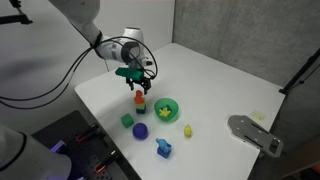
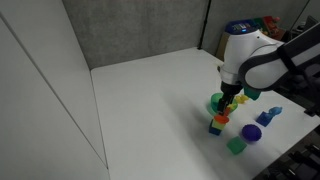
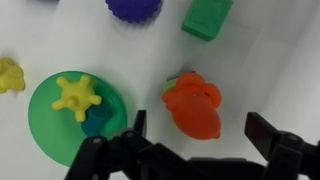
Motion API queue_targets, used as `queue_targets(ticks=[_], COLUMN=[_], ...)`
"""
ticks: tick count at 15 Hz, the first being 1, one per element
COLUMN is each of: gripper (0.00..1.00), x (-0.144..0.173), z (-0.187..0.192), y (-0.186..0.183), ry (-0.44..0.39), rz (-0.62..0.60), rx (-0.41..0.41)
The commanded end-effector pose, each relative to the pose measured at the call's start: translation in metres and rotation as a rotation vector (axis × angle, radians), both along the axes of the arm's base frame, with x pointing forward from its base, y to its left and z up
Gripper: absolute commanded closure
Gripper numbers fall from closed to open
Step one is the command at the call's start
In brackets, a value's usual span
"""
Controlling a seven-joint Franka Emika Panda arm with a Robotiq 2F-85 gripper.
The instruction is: Pick up the orange toy and put it in the green bowl
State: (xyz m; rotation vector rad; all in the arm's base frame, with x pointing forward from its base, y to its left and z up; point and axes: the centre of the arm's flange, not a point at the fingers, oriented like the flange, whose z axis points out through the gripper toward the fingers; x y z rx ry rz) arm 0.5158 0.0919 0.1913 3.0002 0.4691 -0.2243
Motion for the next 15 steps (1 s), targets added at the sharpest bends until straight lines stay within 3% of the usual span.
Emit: queue_targets(ticks=[1, 8, 15], gripper=[0.26, 0.79, 0.87], x=[0.01, 0.014, 0.043], z=[-0.012, 0.004, 0.05], y=[0.007, 0.008, -0.006], ry=[0.006, 0.024, -0.025], rz=[-0.007, -0.02, -0.065], rx=[-0.017, -0.02, -0.022])
